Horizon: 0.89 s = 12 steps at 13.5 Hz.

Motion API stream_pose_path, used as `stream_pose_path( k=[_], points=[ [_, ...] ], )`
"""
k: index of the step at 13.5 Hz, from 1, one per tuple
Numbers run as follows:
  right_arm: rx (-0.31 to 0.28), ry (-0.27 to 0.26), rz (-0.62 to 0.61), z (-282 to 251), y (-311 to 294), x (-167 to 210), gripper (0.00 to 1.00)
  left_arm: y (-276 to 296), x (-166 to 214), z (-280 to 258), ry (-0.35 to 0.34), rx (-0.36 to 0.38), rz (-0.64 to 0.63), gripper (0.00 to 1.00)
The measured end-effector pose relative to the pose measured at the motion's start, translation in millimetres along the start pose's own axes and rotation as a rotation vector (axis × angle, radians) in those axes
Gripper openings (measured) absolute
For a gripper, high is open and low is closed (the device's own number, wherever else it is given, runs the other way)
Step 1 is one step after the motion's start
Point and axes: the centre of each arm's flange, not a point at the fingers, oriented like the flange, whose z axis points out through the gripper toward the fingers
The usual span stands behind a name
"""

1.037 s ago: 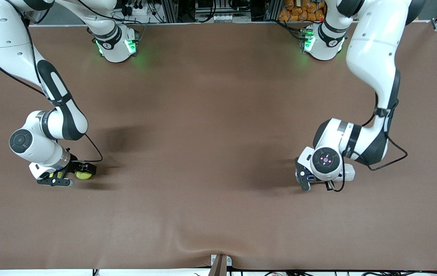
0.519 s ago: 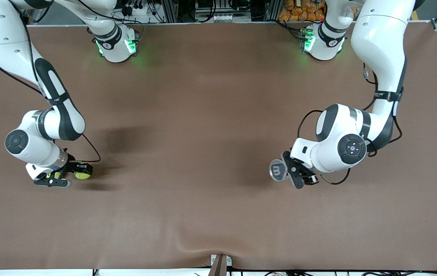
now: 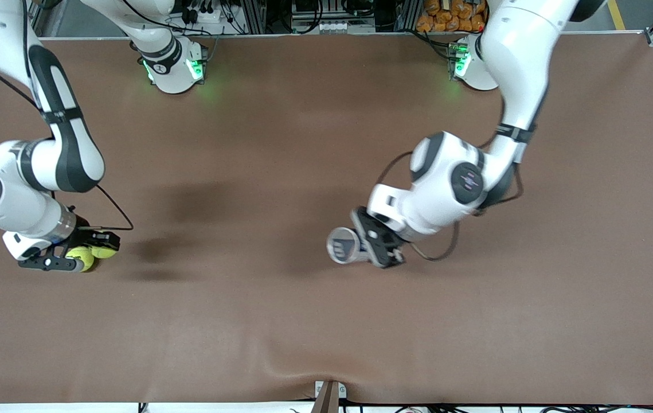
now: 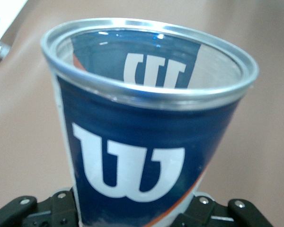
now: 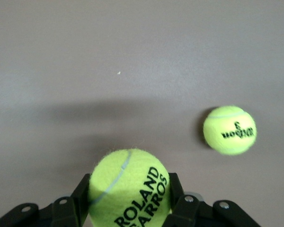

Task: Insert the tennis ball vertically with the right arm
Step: 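Raise the can with the left gripper while the right gripper carries the ball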

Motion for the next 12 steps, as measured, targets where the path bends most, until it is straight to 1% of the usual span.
stream_pose_path(
  k=[3,6,8,10,12],
  points=[
    [-0.015,-0.036,-0.014,-47.0,-9.0,-13.5,0.67,36.4,26.2,19.5,0.150,0.013,-0.067,0.71],
    [-0.029,-0.057,-0.027,-94.6,-17.5,-27.0,0.67,63.1,32.7,49.9,0.267,0.023,-0.167,0.71],
    [-0.031,-0.049,-0.032,-121.9,-22.1,-32.5,0.67,83.4,34.6,68.6,0.320,0.028,-0.223,0.71],
    [-0.033,-0.047,-0.055,-142.4,-36.9,-40.7,0.67,101.1,36.5,80.1,0.355,0.037,-0.257,0.71],
    [-0.015,-0.048,-0.079,-155.9,-58.3,-48.9,0.67,117.2,36.0,91.4,0.381,0.044,-0.295,0.72]
  ],
)
